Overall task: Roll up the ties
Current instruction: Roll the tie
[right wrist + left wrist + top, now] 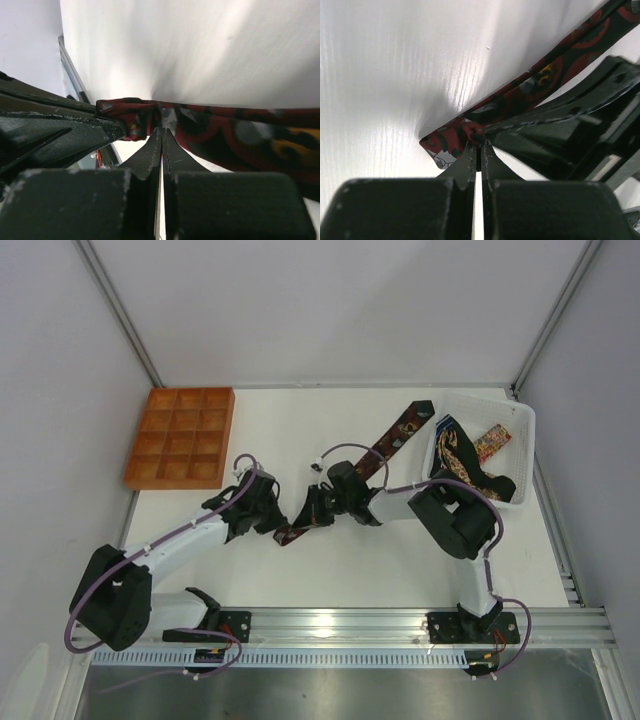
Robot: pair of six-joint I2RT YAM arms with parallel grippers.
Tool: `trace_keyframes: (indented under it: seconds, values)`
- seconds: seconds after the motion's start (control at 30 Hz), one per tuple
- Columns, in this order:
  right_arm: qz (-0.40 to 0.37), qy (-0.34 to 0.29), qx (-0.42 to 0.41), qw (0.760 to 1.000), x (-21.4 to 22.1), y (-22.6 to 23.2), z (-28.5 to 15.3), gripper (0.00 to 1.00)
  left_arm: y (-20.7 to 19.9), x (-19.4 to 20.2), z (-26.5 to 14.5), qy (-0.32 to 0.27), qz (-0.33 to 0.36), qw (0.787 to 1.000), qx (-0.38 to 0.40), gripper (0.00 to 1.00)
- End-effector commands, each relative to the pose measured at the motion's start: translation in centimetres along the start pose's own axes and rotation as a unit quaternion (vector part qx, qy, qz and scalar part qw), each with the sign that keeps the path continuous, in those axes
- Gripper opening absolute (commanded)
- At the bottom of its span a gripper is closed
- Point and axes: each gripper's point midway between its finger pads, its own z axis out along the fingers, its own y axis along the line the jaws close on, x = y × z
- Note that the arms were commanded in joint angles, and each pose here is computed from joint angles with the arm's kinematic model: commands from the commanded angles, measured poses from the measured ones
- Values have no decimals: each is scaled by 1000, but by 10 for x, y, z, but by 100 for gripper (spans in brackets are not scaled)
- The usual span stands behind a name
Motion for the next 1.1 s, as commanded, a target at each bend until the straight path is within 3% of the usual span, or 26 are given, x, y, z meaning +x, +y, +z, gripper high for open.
trace_keyframes:
  seconds: [0.0,0.3,0.67,0.93,0.97,1.07]
  values:
    - [-25,-39,19,999,-25,-2,-20,0,-12,-5,-1,-9,13,1000,13,0]
    - [-5,-38,61,997,-27,-50,-16,0,-22,1,10,3,18,1000,20,0]
    - [-1,-38,47,998,-24,-42,-23,0,-11,14,32,6,32,999,21,1]
    - [-4,-21,22,1000,-37,-26,-41,0,-3,22,22,-27,34,997,64,32]
    - [-5,-16,16,1000,-39,-22,-42,0,1,25,22,-29,35,997,67,45]
    - [-14,10,-6,1000,-40,-4,-45,0,7,29,19,-34,33,996,73,52]
